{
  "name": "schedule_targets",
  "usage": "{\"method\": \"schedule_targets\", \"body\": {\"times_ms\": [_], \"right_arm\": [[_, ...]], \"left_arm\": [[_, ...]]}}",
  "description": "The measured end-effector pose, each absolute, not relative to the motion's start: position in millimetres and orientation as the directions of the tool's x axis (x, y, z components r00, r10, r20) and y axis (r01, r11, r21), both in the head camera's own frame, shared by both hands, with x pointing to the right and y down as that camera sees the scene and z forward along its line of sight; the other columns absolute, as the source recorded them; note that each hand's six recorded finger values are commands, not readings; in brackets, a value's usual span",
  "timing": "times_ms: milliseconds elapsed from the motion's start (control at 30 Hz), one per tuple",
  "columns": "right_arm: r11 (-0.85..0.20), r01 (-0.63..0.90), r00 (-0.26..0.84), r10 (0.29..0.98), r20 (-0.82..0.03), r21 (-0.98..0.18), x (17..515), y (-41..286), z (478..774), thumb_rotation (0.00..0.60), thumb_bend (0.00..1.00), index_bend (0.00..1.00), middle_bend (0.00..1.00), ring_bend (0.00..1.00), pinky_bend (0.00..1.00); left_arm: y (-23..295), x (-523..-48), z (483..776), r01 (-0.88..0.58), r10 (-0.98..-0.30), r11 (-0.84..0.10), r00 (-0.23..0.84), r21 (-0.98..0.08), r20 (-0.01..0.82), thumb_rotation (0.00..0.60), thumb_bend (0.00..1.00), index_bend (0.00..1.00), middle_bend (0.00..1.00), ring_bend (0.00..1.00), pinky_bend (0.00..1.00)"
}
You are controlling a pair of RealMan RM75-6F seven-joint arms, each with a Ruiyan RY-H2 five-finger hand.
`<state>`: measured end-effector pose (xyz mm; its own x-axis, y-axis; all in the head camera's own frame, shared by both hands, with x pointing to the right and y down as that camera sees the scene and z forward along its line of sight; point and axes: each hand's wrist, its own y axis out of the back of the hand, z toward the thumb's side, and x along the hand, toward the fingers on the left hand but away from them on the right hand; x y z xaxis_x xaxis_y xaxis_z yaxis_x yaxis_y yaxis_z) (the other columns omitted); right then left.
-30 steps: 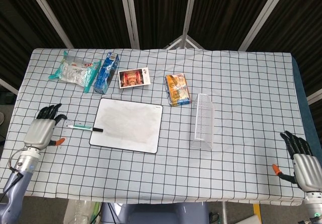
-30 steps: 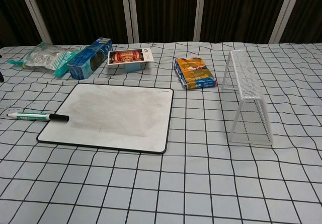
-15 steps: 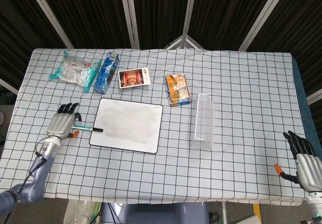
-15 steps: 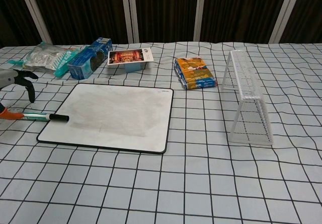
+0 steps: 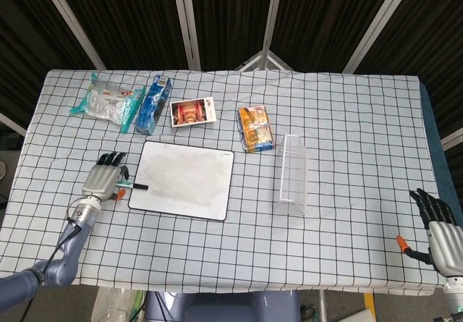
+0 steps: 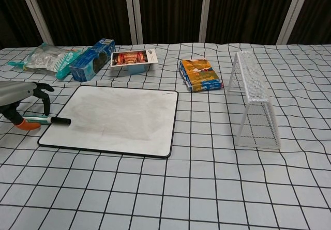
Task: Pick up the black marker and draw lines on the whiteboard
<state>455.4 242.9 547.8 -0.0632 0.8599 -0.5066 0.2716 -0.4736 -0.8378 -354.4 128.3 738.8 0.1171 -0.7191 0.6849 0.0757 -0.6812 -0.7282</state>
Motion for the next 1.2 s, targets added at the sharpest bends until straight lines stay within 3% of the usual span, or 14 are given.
{"method": "schedule_targets", "body": {"times_ms": [300, 667, 967, 1200], "right_arm": [[-0.472, 0.275, -0.063, 0.860, -0.506, -0.838, 455.0, 242.7, 547.6, 0.600, 0.30, 0.00, 0.00, 0.00, 0.00], [-0.465, 0.280, -0.066, 0.864, -0.500, -0.840, 454.7, 242.0, 547.5, 0.600, 0.30, 0.00, 0.00, 0.00, 0.00], [-0.482, 0.285, -0.033, 0.859, -0.511, -0.828, 445.4, 238.4, 553.2, 0.600, 0.30, 0.00, 0.00, 0.00, 0.00], [-0.488, 0.293, -0.030, 0.855, -0.518, -0.822, 443.2, 237.1, 555.8, 0.600, 0.30, 0.00, 0.00, 0.00, 0.00]], "left_arm": [[128.5, -355.0, 740.3, 0.058, -0.717, -0.687, 0.108, -0.724, 0.689, 0.600, 0.56, 0.59, 0.07, 0.00, 0.00], [122.1, -348.3, 729.9, -0.025, -0.742, -0.667, 0.121, -0.745, 0.660, 0.600, 0.58, 0.65, 0.11, 0.00, 0.00], [105.6, -319.4, 696.3, -0.277, -0.809, -0.588, 0.193, -0.760, 0.556, 0.600, 0.57, 0.66, 0.12, 0.00, 0.00], [97.6, -285.5, 677.9, -0.573, -0.837, -0.534, 0.256, -0.621, 0.484, 0.600, 0.57, 0.69, 0.15, 0.00, 0.00]]}}
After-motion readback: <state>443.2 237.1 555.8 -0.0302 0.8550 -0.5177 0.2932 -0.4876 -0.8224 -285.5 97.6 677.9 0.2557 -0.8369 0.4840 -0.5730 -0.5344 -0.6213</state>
